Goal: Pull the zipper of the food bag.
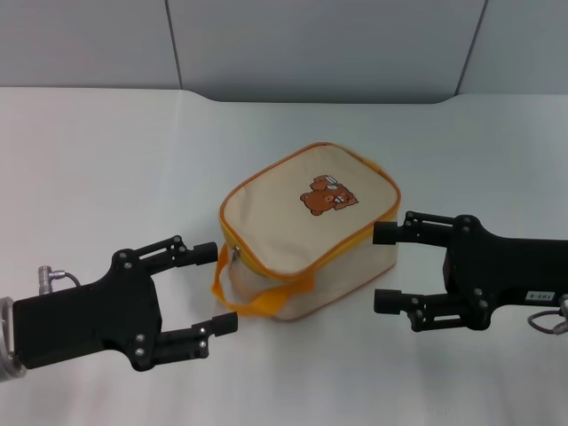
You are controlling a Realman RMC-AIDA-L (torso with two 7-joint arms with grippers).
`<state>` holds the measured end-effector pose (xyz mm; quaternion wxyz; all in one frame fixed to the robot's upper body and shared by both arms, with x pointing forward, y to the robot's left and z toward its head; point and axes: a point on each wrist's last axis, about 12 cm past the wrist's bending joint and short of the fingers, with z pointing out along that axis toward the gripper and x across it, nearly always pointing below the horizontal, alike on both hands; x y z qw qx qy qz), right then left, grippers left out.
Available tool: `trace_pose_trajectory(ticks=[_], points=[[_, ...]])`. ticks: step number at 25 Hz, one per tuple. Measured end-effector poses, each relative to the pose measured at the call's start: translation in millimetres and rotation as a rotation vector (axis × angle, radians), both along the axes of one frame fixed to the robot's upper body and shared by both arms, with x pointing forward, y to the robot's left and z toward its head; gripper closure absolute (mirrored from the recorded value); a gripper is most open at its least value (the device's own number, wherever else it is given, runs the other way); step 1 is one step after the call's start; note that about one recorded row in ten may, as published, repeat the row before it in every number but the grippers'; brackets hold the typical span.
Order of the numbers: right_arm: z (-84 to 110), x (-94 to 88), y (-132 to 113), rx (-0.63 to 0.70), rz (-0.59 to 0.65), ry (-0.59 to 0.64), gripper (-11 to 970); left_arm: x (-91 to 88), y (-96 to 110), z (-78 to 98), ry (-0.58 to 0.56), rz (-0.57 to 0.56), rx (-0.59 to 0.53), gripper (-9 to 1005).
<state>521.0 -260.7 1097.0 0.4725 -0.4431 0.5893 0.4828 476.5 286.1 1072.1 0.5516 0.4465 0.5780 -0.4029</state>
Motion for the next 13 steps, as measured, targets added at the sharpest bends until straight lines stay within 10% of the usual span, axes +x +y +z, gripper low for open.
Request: trace_pose_trajectory(ticks=[13], points=[[-0.5, 0.0, 2.1, 0.001, 0.001, 0.0, 127, -1.1, 3.2, 0.7, -0.007, 0.026, -0.015, 209]])
